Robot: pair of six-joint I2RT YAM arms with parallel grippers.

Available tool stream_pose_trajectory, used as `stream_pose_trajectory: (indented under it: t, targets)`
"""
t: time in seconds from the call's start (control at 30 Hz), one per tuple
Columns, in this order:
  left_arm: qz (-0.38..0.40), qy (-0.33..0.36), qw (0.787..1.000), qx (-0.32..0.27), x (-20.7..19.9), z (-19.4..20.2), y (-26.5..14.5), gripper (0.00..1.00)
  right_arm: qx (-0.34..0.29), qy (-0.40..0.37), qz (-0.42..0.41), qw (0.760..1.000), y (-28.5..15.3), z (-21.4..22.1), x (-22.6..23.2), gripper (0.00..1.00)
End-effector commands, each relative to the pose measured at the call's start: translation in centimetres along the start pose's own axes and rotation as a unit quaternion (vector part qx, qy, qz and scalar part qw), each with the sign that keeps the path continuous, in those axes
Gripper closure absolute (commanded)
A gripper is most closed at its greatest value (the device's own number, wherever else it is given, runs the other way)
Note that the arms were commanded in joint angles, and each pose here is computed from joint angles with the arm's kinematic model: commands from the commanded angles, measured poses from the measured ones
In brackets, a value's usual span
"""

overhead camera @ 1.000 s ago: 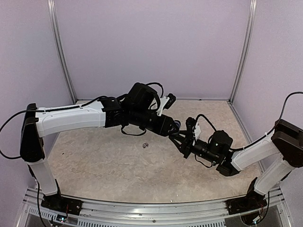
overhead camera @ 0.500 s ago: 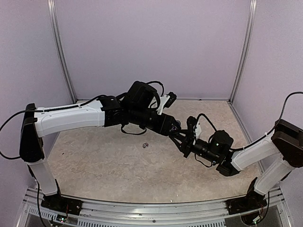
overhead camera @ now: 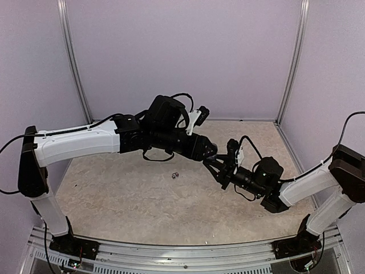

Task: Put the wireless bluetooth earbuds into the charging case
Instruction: Insert the right earbud into the right side groove of the charging case, then adjust the right earbud in the right side groove of the charging case.

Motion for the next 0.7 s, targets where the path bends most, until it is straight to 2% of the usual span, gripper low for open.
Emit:
stream_pose_trajectory:
  t: [0.0, 0.17, 0.43, 0.53, 0.67]
  targets:
    - [-0.015, 0.001, 0.999, -0.042, 0.3, -1.6, -1.8, 0.42, -0.034, -0.003, -0.015, 0.999, -0.2, -2.1, 0.6, 1.0]
    - [0.012, 0.053, 0.995, -0.079, -1.4, -1.8, -3.8, 0.41, -0.03, -0.002, -0.015, 0.999, -0.5, -2.1, 0.5, 1.0]
    - [0.031, 0.156, 0.978, -0.136, -4.3, -2.7, -7.7, 0.38, -0.025, -0.002, -0.026, 0.999, -0.7, -2.3, 0.8, 1.0]
    - [0.038, 0.237, 0.96, -0.142, -5.5, -1.8, -9.1, 0.37, -0.025, -0.002, -0.046, 0.999, -0.9, -2.7, 1.4, 1.0]
    - [0.022, 0.358, 0.925, -0.129, -6.8, 0.4, -10.3, 0.36, -0.026, 0.002, -0.086, 0.996, -1.1, -3.6, 2.7, 1.0]
Point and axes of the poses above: each gripper's point midway between its finger pads, its own y axis out along the fingers, its own x axis along the line the jaws close on, z = x × y, the point moved 1 cm from there along -y, back along the fingers, and after that the axes turned 6 degrees about -y, right-handed, at the moved point
